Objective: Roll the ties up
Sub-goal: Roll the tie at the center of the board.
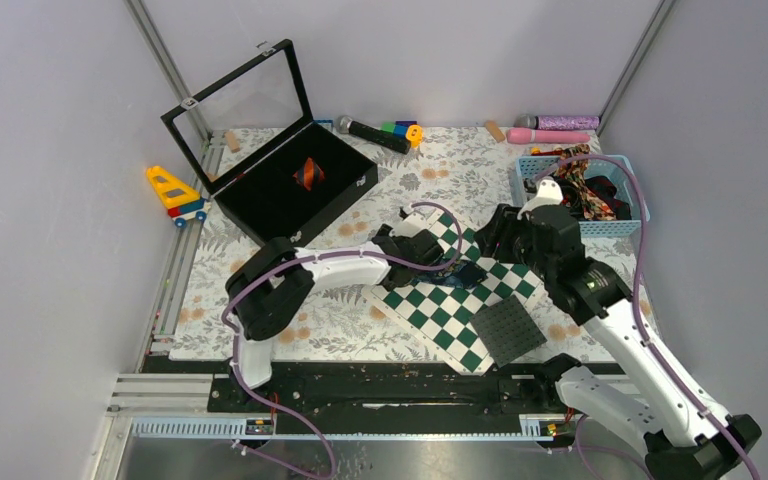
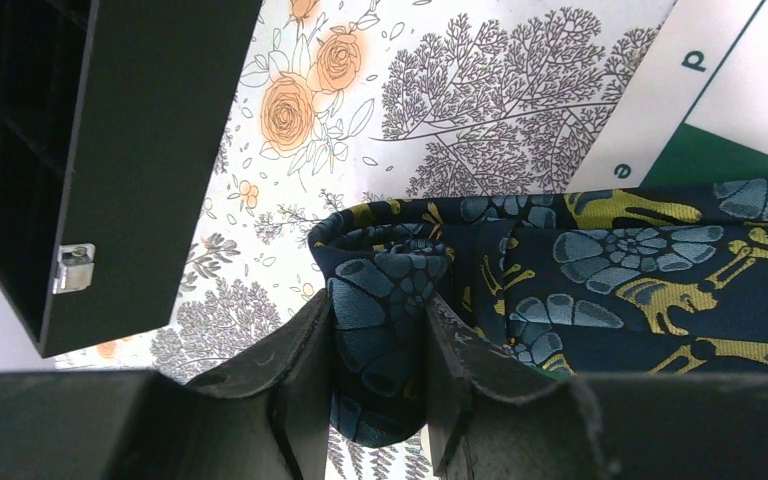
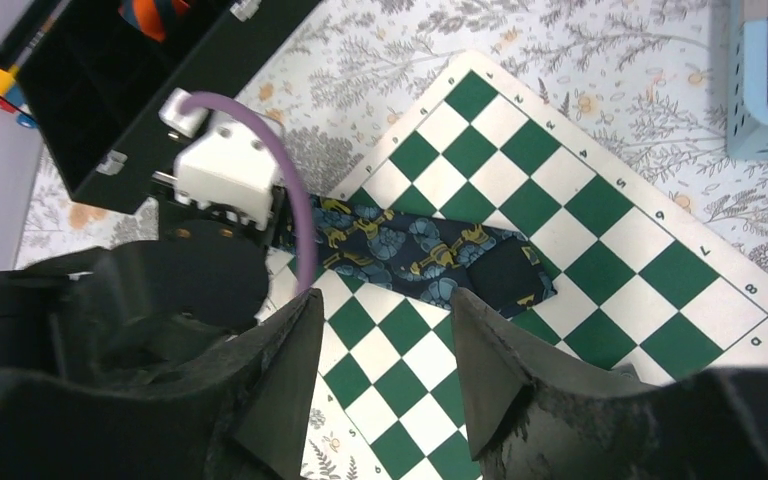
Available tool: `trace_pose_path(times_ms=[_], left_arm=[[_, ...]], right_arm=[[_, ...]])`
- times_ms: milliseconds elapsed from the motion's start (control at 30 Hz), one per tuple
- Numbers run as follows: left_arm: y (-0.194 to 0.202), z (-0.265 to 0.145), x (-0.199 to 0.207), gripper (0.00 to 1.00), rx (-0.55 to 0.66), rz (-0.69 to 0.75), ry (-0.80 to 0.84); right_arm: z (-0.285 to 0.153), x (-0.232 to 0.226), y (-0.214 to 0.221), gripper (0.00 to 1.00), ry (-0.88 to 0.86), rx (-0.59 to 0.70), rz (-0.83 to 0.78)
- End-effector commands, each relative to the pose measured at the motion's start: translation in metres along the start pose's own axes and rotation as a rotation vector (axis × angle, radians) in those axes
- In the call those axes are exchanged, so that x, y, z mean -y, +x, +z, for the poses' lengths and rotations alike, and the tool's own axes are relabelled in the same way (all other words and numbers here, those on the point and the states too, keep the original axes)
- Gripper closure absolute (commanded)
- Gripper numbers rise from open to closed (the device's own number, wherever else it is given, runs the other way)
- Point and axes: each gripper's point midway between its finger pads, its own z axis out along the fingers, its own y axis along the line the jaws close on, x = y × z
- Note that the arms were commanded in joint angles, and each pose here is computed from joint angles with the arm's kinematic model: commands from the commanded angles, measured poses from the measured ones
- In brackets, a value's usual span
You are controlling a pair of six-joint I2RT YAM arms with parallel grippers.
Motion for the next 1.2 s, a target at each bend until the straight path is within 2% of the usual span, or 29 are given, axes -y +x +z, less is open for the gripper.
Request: trace_pose_path(times_ms=[0, 233, 533, 1167], left_arm=[[-0.011, -0.002, -0.004, 0.69, 0.023, 0.071, -0.083], [-0.007, -0.001, 0.011, 0.64, 0.021, 0.143, -0.091], [-0.004, -0.001, 0.030, 0.49, 0.011, 0.200, -0.051], [-0.020, -0.014, 0.057, 0.46, 0.014, 0.183, 0.096]], right_arm=[[-0.023, -0.001, -0.032, 0.42, 0.012, 0.102, 0.013], [-0.037, -0.002, -0.041, 0.42, 0.003, 0.150, 0.020], [-0.026, 0.004, -0.025, 0.40, 0.022, 0.105, 0.034], [-0.023, 0.004, -0.017, 0.39, 0.018, 0.081, 0.047]])
